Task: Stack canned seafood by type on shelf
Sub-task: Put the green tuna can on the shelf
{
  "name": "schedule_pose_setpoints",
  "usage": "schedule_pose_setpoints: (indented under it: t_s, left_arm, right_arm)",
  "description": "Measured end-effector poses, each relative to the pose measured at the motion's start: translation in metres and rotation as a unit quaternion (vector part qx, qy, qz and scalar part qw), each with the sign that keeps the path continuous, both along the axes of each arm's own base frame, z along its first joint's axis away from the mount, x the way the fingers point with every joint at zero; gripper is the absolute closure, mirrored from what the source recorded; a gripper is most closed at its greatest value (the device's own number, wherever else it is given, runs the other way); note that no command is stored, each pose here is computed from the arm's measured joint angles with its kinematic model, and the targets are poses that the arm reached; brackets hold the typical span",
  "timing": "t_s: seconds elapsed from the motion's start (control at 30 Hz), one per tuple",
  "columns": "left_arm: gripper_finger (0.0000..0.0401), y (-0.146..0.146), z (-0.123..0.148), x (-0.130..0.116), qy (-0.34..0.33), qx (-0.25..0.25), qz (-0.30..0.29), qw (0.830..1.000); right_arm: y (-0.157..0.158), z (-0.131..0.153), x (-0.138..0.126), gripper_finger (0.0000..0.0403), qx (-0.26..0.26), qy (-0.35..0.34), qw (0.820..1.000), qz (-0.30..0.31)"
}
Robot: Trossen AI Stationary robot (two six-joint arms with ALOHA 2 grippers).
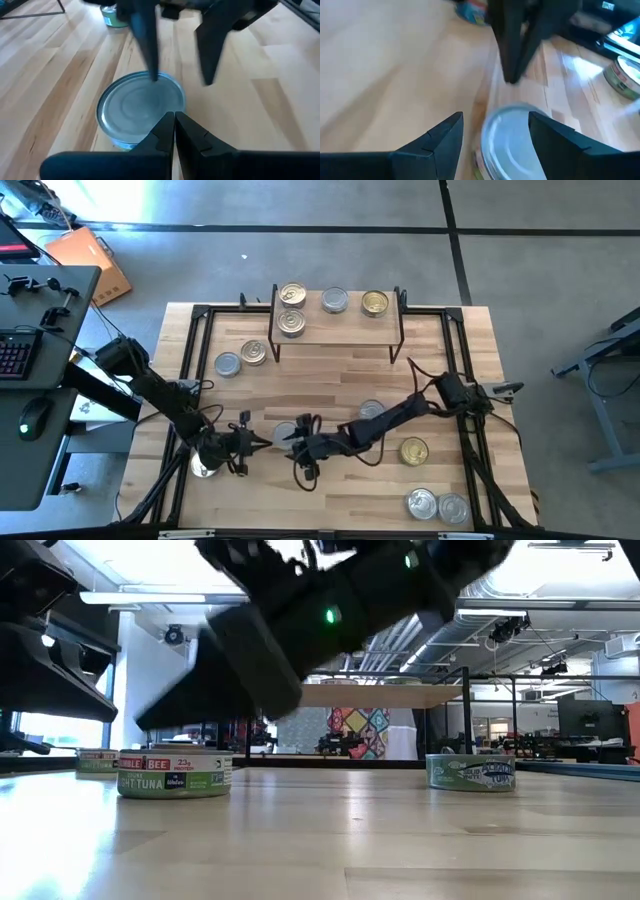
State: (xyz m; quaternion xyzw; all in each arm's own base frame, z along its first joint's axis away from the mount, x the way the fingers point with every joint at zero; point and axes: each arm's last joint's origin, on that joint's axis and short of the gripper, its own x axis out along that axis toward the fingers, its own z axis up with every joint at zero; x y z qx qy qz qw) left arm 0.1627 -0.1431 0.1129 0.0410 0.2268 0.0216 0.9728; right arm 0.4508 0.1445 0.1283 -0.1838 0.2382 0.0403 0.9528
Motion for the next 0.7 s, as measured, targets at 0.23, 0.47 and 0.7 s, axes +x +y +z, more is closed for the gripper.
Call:
schedule_pose_setpoints:
  t_s: [0.23, 0.47, 0.7]
  left_arm:
    - [0.0394, -0.004, 0.006, 0.004, -0.008, -0.002, -0.008, 1.0]
    - [0.0394, -0.005, 0.006, 0.005, -0.006, 0.001, -0.013, 1.0]
    - [0.0394, -0.019, 0.012, -0.001, -0.025, 0.054, -0.094, 0.994]
  right_arm:
    - [-0.004, -0.017, 0.0, 0.0187, 0.001, 0.015, 1.0, -0.002]
    - [-0.006, -0.023, -0.001, 0.0213, 0.022, 0.031, 0.998, -0.044]
    - [-0.007, -0.024, -0.004, 0.0311, 0.051, 0.054, 0.995, -0.067]
